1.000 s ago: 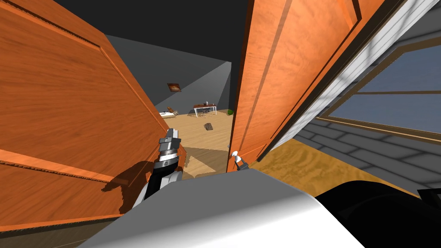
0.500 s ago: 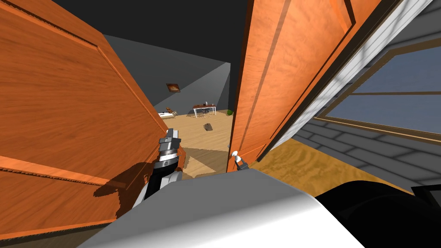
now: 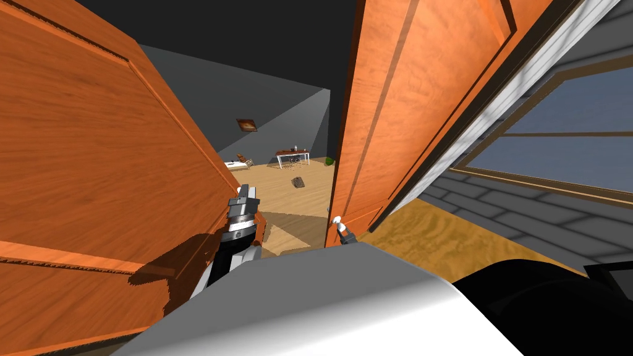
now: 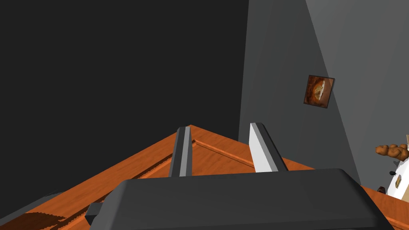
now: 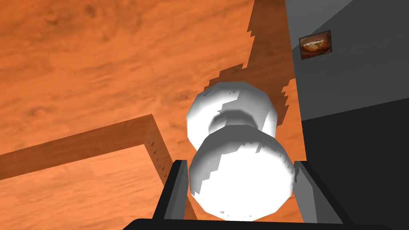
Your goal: Push the door open
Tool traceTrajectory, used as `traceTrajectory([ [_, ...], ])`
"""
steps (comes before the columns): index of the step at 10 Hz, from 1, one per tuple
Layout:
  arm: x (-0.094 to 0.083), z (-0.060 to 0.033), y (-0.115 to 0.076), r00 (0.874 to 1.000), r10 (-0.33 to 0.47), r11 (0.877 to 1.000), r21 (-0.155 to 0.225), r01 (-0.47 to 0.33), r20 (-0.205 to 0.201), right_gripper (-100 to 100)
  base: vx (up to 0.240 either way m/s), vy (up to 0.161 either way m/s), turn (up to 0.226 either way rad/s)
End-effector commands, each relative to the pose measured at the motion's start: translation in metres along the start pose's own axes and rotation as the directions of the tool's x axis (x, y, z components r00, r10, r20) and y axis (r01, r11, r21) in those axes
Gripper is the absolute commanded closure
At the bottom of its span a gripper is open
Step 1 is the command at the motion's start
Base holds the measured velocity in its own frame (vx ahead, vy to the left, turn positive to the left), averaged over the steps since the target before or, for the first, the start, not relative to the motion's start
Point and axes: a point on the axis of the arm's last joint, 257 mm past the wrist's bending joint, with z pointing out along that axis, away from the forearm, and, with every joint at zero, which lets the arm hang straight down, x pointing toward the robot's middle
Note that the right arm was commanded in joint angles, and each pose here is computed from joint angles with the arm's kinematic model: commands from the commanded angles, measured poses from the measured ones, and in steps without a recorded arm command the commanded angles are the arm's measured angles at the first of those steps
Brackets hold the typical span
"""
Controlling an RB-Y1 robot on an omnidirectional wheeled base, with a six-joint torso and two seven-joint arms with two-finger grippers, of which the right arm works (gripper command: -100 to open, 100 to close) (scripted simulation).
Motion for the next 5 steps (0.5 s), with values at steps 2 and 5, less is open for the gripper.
traceTrajectory([
  [2,-0.0064,0.0069,-0.0062,0.997,0.08,0.997,0.005,-0.08,0.019,100,0.035,0.014,-0.032],
  [5,-0.0071,0.0088,-0.0073,0.99,0.137,0.991,0.005,-0.137,0.022,100,0.024,0.012,-0.016],
])
